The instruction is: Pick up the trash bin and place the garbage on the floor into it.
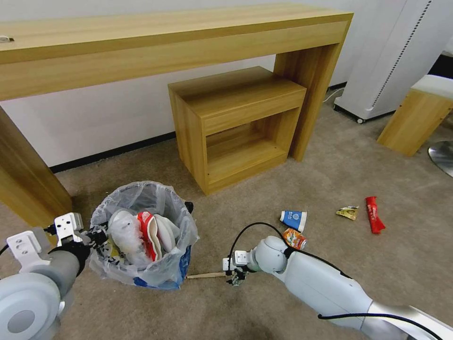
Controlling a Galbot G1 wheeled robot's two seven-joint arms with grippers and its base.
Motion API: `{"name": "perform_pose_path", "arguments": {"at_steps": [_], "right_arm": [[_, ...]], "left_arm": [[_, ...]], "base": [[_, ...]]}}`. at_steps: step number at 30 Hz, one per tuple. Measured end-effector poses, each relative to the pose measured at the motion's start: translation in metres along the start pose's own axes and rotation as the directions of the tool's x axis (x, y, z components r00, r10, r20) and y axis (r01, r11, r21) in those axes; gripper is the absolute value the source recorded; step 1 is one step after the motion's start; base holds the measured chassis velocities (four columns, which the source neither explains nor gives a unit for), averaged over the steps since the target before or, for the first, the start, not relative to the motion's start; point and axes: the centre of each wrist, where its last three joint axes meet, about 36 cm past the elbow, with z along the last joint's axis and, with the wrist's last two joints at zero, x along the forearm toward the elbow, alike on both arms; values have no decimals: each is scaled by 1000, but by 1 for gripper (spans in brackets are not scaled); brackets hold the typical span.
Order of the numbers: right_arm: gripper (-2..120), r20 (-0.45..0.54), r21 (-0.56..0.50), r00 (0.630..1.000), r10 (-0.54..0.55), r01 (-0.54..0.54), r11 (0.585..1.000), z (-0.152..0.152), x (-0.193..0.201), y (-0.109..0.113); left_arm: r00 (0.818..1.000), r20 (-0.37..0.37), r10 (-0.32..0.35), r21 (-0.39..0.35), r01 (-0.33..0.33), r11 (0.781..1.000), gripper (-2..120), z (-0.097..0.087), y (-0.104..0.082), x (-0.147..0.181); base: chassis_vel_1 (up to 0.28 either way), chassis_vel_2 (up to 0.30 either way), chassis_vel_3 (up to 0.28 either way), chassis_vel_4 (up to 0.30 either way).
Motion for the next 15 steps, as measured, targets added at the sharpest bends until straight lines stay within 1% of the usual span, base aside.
{"name": "perform_pose_path", "arguments": {"at_steps": [5,8,15], "right_arm": [[76,4,-3,1000,-10,10,1000,1,-7,0],[71,2,-8,1000,-20,20,1000,4,-12,3],[69,-1,-11,999,-33,33,999,7,-17,9]], "left_arm": [[1000,1,0,0,0,1000,1,0,0,0],[1000,2,-1,0,1,1000,1,-1,0,0],[1000,1,-1,0,1,1000,1,0,0,0]], "base": [[0,0,0,0],[0,0,0,0],[0,0,0,0]]}}
